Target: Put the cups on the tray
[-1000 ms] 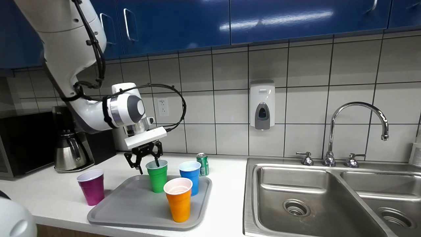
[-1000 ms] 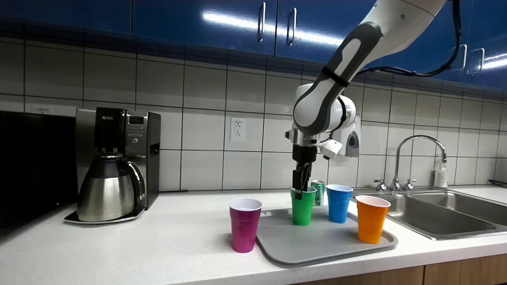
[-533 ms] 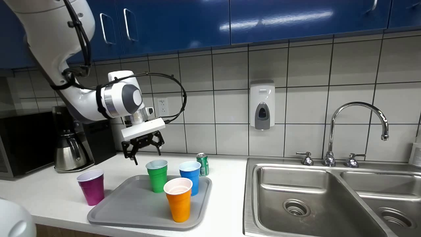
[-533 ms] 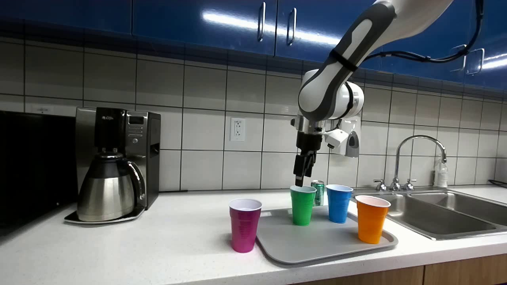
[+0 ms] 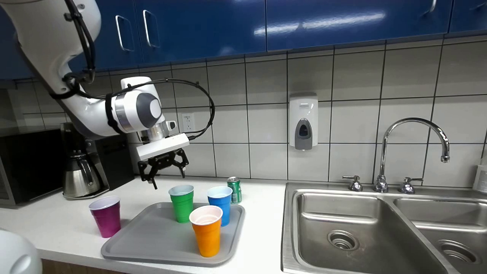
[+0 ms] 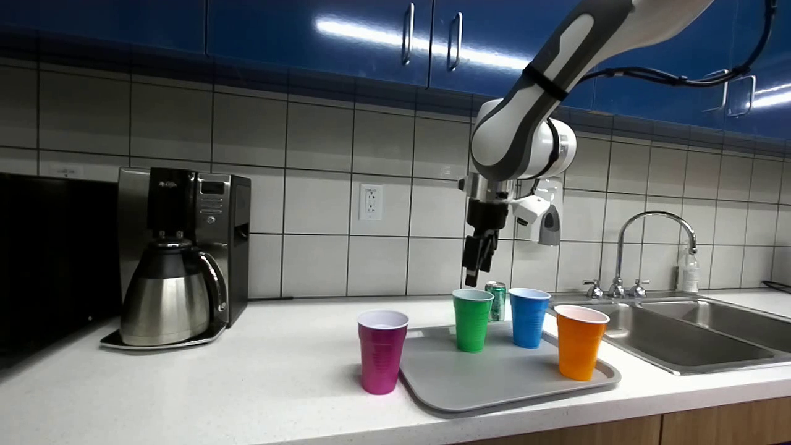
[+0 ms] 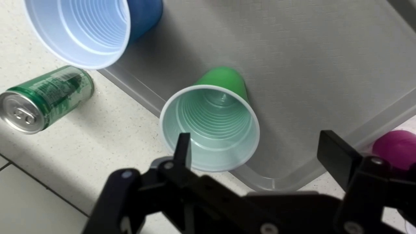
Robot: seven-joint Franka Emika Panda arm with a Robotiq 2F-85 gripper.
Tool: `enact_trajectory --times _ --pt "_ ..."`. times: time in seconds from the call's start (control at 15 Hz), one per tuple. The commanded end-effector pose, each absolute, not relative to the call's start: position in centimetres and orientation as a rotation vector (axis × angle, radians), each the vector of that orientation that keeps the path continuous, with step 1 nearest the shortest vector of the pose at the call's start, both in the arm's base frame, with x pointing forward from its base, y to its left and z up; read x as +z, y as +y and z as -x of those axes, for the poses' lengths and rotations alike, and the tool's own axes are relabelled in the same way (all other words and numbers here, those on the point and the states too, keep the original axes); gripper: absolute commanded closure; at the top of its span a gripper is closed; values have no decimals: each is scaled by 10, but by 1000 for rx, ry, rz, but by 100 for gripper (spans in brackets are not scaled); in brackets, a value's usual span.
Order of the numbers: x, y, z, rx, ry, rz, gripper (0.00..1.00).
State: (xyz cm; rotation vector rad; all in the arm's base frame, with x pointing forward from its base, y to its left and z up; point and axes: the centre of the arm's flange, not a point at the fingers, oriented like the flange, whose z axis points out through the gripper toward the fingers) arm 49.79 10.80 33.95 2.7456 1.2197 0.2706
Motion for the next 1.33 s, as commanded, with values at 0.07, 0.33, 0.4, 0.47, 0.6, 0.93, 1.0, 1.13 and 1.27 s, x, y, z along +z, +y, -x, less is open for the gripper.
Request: enact_trajectory --times 0.07,0.33,0.4,0.47,0.6,0.93,1.0,1.13,1.27 --pt "339 108 -498 270 1220 -2746 0" --pt "339 108 -498 269 1220 -2746 0" --pt "339 108 -498 269 1220 -2746 0" --pt "339 108 -497 269 1220 -2746 0" --pt "339 108 -497 269 1220 -2746 0" --pt "339 108 -497 268 1220 -2746 0" --pt "339 108 -497 268 1220 -2746 0" --pt "339 108 -497 268 1220 -2746 0" --pt "341 111 -496 258 1196 -2749 0"
